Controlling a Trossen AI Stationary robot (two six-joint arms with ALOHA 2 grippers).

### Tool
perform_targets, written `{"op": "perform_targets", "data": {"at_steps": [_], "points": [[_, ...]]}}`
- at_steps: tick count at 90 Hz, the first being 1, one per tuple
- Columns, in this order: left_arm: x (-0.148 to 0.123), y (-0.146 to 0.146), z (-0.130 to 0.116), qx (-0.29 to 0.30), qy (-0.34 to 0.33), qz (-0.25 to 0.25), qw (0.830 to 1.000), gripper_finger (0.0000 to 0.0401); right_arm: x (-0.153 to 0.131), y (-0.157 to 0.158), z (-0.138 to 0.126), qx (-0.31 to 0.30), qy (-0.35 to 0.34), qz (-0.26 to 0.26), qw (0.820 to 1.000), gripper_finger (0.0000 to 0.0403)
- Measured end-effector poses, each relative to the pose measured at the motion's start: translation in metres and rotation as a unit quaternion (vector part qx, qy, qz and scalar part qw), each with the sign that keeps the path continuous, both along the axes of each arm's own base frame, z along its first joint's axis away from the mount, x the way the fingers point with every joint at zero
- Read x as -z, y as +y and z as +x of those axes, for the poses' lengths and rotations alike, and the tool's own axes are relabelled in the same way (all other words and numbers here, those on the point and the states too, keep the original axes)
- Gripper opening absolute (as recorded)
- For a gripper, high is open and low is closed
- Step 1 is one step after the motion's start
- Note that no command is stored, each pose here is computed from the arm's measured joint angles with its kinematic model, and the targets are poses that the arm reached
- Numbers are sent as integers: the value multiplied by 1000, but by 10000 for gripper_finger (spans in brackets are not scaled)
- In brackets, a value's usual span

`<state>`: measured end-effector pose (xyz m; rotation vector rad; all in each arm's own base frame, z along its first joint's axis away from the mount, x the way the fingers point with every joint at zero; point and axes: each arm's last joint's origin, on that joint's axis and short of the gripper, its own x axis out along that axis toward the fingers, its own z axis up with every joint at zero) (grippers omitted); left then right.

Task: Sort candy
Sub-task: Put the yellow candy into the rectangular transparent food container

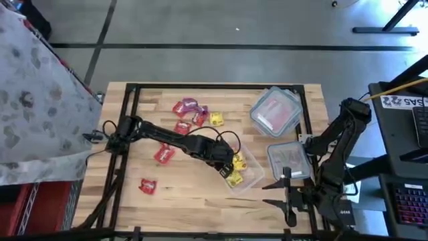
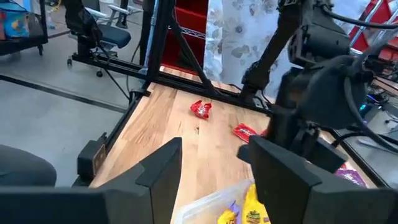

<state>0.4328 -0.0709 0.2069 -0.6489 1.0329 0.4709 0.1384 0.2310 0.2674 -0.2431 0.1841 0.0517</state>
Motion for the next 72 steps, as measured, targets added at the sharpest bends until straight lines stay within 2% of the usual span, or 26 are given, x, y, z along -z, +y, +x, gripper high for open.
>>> {"op": "perform_targets", "data": {"at_steps": [19, 34, 45, 55, 63, 72], "points": [[-5, 8, 2, 12, -4, -13, 1000, 103, 1, 0, 0, 0, 2, 2, 1000, 172], [-45, 19, 1, 36, -54, -21, 998, 104, 2, -1, 0, 2, 7, 1, 1000, 172], [-64, 32, -3, 39, -70, 45, 996, 99, 2, -1, 0, 3, 7, 4, 1000, 172], [-67, 51, -3, 66, -58, 128, 988, 96, 2, -1, 0, 3, 7, 5, 1000, 172], [-59, 76, -5, 34, -19, 173, 984, 96, 2, -1, 0, 3, 7, 5, 1000, 172], [-41, 111, -5, -1, 34, 182, 983, 96, 2, -1, 0, 3, 7, 5, 1000, 172]]}}
